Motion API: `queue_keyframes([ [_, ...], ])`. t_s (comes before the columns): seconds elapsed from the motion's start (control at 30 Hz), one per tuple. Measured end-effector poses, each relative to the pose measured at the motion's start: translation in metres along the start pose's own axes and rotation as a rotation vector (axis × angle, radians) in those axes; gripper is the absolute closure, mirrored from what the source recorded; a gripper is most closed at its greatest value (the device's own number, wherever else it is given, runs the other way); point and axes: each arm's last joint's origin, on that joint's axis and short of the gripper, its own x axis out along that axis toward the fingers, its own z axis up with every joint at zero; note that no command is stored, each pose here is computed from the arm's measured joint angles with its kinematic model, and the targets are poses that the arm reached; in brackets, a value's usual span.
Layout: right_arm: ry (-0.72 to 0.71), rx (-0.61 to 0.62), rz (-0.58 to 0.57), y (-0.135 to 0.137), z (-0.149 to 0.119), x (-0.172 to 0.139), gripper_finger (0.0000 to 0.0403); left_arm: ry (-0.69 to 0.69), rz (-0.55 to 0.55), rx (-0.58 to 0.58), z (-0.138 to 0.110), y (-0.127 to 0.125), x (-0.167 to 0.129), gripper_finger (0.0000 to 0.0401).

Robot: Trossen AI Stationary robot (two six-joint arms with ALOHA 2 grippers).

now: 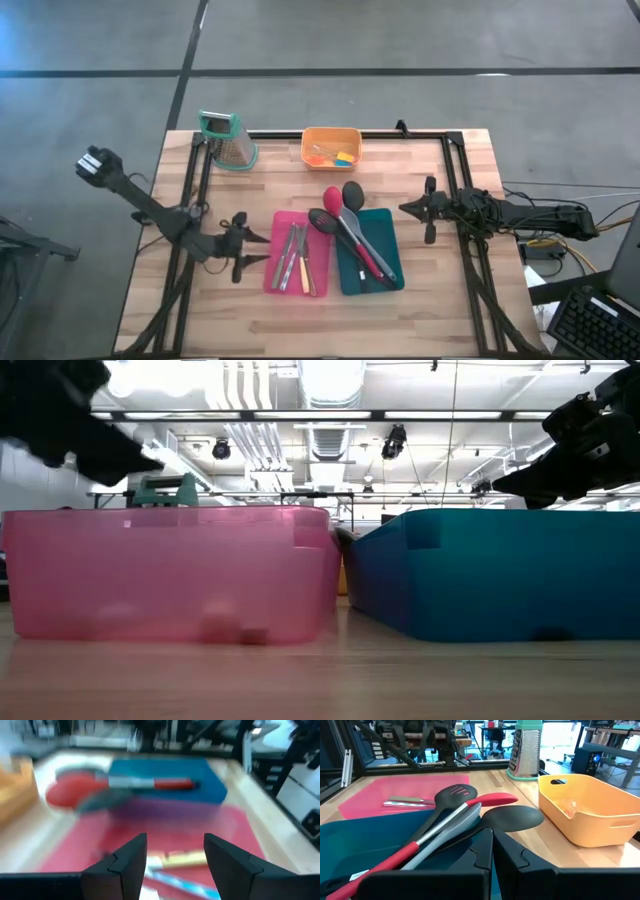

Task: Pick & Place Kitchen Items
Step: Return to Home Position

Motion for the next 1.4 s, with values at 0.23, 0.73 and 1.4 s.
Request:
queue_keyframes([
  [0.23, 0.0, 0.004, 0.0, 0.0, 0.0, 0.0, 0.0394, -0.106, -0.149, 0.187, 0.014, 0.012, -0.007, 0.0199],
  [0.73, 0.0, 0.001, -0.001, 0.0, 0.0, 0.0, 0.0394, -0.294, -0.25, 0.218, -0.008, 0.058, -0.027, 0.0199],
  [1.4, 0.0, 0.0, 0.0, 0.0, 0.0, 0.0, 0.0394, -0.132, -0.151, 0.195, -0.025, 0.074, -0.038, 0.0199],
])
